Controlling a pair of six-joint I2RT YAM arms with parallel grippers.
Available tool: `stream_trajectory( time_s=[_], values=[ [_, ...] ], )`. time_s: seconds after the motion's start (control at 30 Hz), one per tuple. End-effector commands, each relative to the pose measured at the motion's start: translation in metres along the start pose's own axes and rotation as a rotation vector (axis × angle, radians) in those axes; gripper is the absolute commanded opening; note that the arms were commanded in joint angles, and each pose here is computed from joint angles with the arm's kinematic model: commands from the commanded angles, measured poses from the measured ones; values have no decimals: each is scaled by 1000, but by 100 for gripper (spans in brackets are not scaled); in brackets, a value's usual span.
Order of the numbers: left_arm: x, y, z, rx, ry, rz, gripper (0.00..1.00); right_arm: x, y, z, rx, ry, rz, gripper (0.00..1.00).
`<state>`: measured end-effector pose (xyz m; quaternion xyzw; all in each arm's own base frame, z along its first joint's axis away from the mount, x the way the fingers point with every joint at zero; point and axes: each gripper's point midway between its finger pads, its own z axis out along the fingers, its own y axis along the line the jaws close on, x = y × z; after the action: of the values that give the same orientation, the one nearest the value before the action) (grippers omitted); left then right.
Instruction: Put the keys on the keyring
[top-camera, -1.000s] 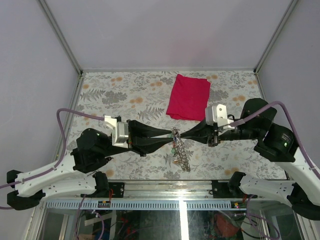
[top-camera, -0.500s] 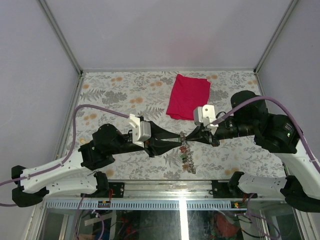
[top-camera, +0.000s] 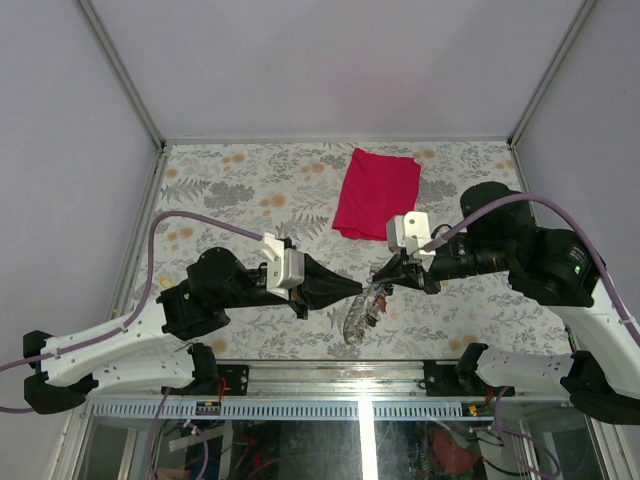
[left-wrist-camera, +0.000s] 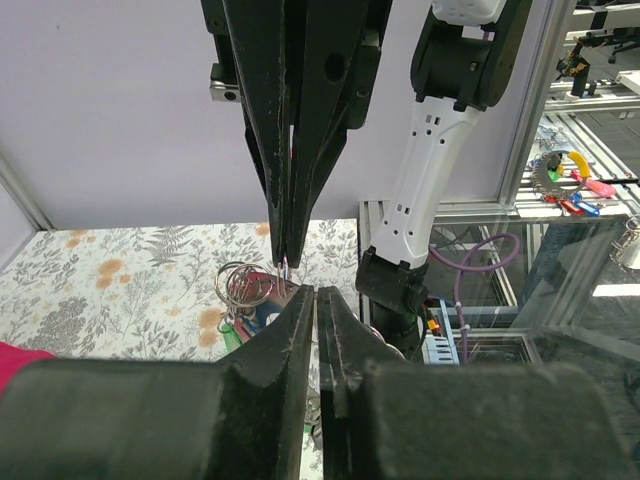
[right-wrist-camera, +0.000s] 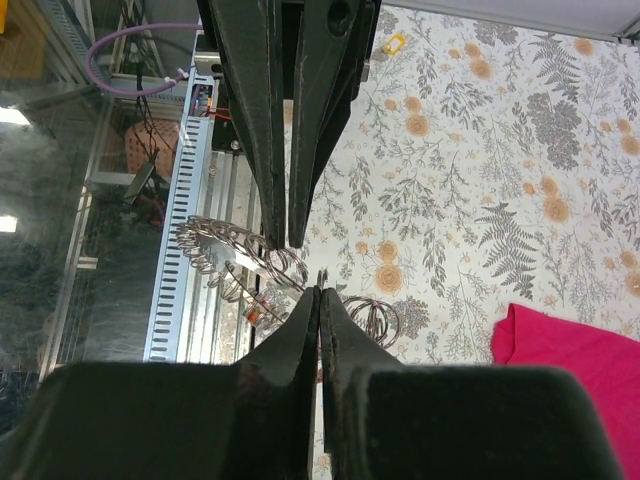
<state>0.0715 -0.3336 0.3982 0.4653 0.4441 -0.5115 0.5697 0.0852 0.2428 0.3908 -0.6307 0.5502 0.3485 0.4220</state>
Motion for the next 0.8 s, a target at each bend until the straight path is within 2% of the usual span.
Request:
stream_trajectory(
  time_s=[0.0, 0.27, 0.37, 0.5, 0.77],
  values=[
    [-7, 1, 3, 2, -15, 19, 6, -29, -1, -9, 21, -110, -73, 0],
    [-6, 13, 3, -66, -26, 19, 9, -31, 5, -9, -9, -127, -77, 0],
    [-8, 14, 3, -73, -30, 24, 13, -31, 6, -8, -17, -131, -76, 0],
    [-8, 13, 5, -59, -30, 24, 20, -31, 6, -6, -21, -136, -79, 0],
    [-7, 6, 10, -9, -23, 23, 22, -31, 6, -4, -24, -138, -77, 0]
  ],
)
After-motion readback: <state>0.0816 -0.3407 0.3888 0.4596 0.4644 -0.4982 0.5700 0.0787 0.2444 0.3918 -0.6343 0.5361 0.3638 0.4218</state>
